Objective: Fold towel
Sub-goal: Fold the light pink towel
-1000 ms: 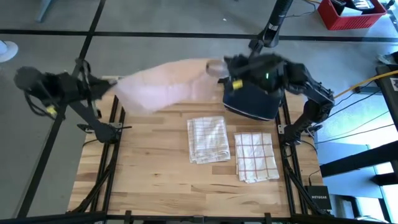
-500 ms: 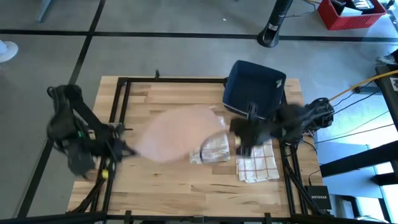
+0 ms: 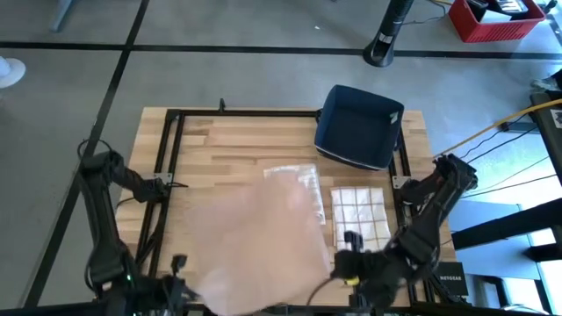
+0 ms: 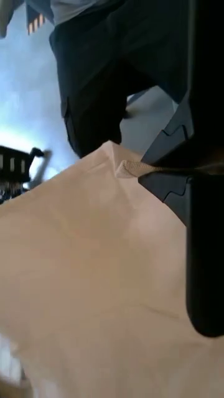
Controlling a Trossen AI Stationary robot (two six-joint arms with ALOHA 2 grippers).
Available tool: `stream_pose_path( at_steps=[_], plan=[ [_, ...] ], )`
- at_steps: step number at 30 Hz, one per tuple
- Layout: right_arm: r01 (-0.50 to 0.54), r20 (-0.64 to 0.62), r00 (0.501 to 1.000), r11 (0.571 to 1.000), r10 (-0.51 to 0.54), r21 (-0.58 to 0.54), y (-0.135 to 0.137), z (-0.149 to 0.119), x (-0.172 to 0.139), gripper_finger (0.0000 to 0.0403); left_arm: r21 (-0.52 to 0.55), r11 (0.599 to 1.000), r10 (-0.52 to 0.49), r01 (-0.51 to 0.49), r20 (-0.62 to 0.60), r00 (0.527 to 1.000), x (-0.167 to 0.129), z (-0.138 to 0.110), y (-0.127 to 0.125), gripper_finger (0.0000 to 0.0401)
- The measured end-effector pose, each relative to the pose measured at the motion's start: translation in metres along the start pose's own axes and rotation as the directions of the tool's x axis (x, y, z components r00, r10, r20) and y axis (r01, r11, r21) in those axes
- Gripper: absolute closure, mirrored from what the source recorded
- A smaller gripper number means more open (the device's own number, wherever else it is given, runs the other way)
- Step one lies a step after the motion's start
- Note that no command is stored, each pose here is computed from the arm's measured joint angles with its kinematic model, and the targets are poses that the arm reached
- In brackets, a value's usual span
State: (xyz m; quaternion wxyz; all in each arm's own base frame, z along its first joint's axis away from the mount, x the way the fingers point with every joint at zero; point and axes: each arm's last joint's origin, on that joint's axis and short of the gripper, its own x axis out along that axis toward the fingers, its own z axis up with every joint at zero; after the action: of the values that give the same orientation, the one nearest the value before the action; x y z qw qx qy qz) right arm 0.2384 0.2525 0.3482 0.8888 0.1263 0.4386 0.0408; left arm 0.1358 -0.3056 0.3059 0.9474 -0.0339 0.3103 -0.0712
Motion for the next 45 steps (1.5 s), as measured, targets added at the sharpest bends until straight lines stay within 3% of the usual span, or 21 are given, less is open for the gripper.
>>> stream_pose_path(
  at_steps=[5, 9, 13, 16, 21, 25, 34, 37, 45],
  plan=[
    [-0.061, 0.024, 0.998, 0.996, 0.06, 0.062, 0.018, -0.032, 0.011, 0.0402, -0.02, 0.999, -0.044, 0.043, -0.034, 0.998, 0.022, -0.028, -0.029, 0.04],
    [-0.043, -0.002, 0.999, 0.996, 0.043, 0.076, 0.017, -0.044, 0.018, 0.0402, -0.042, 0.996, -0.085, 0.081, -0.106, 0.991, 0.032, -0.038, -0.036, 0.04],
    [0.048, 0.05, 0.998, 0.999, -0.048, 0.005, 0.003, -0.036, 0.028, 0.0402, -0.087, 0.994, -0.08, 0.072, -0.097, 0.992, 0.028, -0.035, -0.034, 0.04],
    [0.16, 0.14, 0.979, 0.984, -0.148, -0.08, -0.01, -0.021, 0.034, 0.0402, -0.067, 0.998, -0.016, 0.014, -0.036, 0.999, 0.019, -0.027, -0.024, 0.04],
    [0.364, 0.234, 0.917, 0.917, -0.323, -0.163, -0.041, 0.008, 0.043, 0.0402, -0.063, 0.979, 0.193, -0.193, -0.004, 0.981, 0.01, -0.033, -0.001, 0.04],
    [0.511, 0.255, 0.847, 0.846, -0.466, -0.153, -0.07, 0.025, 0.049, 0.0402, -0.12, 0.942, 0.311, -0.315, -0.047, 0.949, 0.01, -0.046, 0.015, 0.04],
    [0.727, 0.196, 0.685, 0.677, -0.702, -0.116, -0.145, 0.029, 0.084, 0.0402, -0.232, 0.85, 0.468, -0.472, -0.075, 0.88, 0.019, -0.081, 0.045, 0.04],
    [0.747, 0.177, 0.665, 0.653, -0.726, -0.125, -0.166, 0.024, 0.099, 0.0402, -0.26, 0.832, 0.488, -0.49, -0.078, 0.869, 0.025, -0.089, 0.052, 0.04],
    [0.738, 0.163, 0.675, 0.659, -0.72, -0.146, -0.195, 0.019, 0.118, 0.0402, -0.271, 0.785, 0.52, -0.557, -0.199, 0.831, 0.028, -0.106, 0.063, 0.04]
  ],
)
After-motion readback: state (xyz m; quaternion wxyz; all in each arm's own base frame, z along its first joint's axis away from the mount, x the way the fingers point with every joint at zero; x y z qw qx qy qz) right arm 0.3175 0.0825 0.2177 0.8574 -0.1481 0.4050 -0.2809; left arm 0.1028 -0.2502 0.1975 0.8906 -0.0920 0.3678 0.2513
